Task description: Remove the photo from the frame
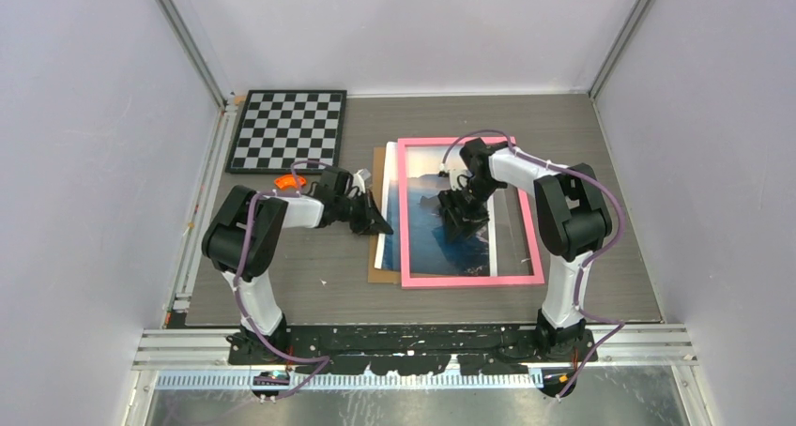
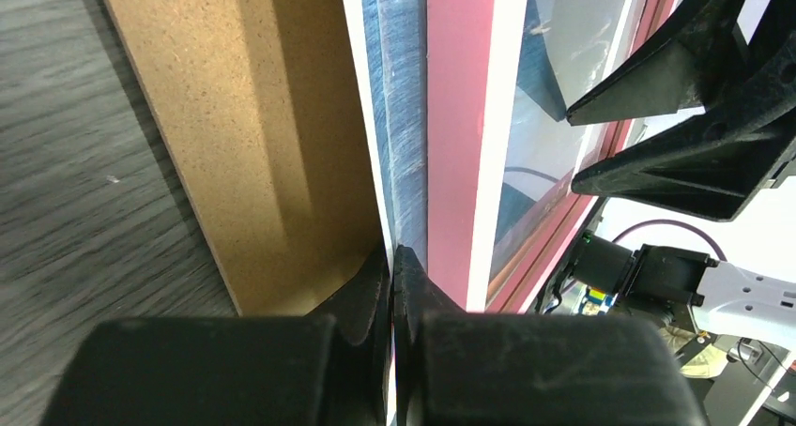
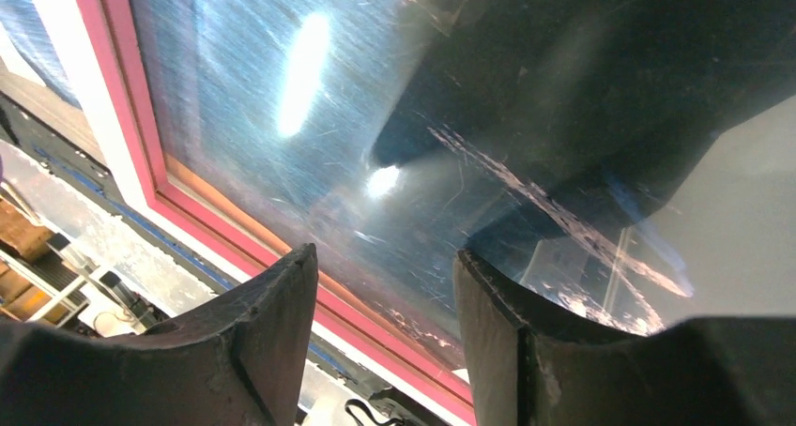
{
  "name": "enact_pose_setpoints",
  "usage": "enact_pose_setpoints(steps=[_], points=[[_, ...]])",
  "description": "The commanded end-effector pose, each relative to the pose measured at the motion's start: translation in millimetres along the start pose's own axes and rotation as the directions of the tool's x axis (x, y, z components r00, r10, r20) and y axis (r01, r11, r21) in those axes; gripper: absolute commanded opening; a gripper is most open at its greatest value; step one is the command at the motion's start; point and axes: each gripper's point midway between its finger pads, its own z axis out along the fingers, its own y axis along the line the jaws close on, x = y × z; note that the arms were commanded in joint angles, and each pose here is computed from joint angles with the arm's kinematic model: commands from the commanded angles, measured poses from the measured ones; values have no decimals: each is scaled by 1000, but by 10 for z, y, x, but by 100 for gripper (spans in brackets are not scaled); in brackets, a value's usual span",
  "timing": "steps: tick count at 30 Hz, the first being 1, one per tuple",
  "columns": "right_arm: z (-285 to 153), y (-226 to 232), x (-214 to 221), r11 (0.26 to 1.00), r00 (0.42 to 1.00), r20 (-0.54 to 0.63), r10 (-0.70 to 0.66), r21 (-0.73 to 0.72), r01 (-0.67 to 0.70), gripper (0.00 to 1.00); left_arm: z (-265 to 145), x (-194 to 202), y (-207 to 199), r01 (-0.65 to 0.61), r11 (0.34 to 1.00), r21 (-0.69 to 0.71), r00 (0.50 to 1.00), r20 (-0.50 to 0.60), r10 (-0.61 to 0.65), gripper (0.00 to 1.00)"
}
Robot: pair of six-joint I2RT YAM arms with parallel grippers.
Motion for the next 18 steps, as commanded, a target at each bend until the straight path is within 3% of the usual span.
enact_pose_setpoints(steps=[1, 5, 10, 18], points=[[-276, -147, -252, 999, 992, 118, -52, 19, 50, 63, -150, -195, 148, -19, 997, -71, 996, 84, 25, 0], [-740, -286, -336, 1000, 975, 222, 15, -14, -12, 68, -251, -254, 155, -61, 990, -124, 992, 100, 73, 0], [-1108, -834, -212, 980, 934, 297, 200, -38, -198, 78, -403, -267, 177, -110, 973, -202, 987, 94, 131, 0], [-1289, -1488, 144, 913, 856, 331, 398, -54, -404, 82, -604, -310, 72, -175, 955, -238, 971, 117, 207, 0]])
